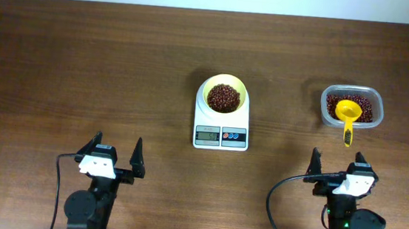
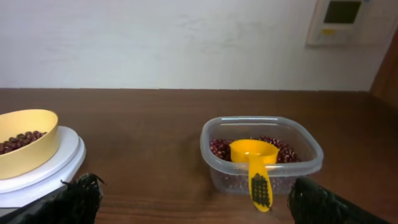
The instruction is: Scoop item into bowl and weigh 50g on scale
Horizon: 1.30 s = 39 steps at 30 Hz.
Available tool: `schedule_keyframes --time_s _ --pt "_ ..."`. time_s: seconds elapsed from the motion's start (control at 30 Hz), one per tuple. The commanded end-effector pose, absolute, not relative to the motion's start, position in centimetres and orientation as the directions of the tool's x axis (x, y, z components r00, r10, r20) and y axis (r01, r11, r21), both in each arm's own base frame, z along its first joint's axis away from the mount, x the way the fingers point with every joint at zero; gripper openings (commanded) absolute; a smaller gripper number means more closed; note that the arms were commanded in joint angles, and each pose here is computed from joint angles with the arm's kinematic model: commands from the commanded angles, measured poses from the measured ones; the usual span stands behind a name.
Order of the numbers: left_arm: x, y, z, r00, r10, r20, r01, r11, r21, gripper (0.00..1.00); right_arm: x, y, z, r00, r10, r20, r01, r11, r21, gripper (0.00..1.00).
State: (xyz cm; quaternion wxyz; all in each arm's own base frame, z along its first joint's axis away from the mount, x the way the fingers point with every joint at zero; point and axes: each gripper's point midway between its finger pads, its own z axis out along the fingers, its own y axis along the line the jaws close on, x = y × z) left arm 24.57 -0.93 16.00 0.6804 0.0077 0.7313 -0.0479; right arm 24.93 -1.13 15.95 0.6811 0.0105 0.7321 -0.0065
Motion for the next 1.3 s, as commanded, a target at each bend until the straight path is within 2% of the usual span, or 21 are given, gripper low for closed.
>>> schedule_keyframes --time_s 0.0,0.3,1.27 --pt "24.6 -0.6 15.8 -0.077 -0.057 -0.995 0.062 0.996 -0.062 0.99 24.6 -1.1 15.6 -0.077 0.040 -0.996 0.040 0.999 0.037 0.99" --pt "24.6 -0.6 15.8 -0.077 -0.057 -0.995 0.062 0.996 -0.062 0.99 24.6 0.1 15.6 -0.077 0.005 -0.997 -0.013 1.000 0.007 0.99" --pt "24.6 -0.6 15.8 -0.077 -0.057 -0.995 0.062 0.996 -0.062 0.99 24.6 -0.3 15.6 -0.077 0.006 -0.997 0.010 1.000 0.006 0.99"
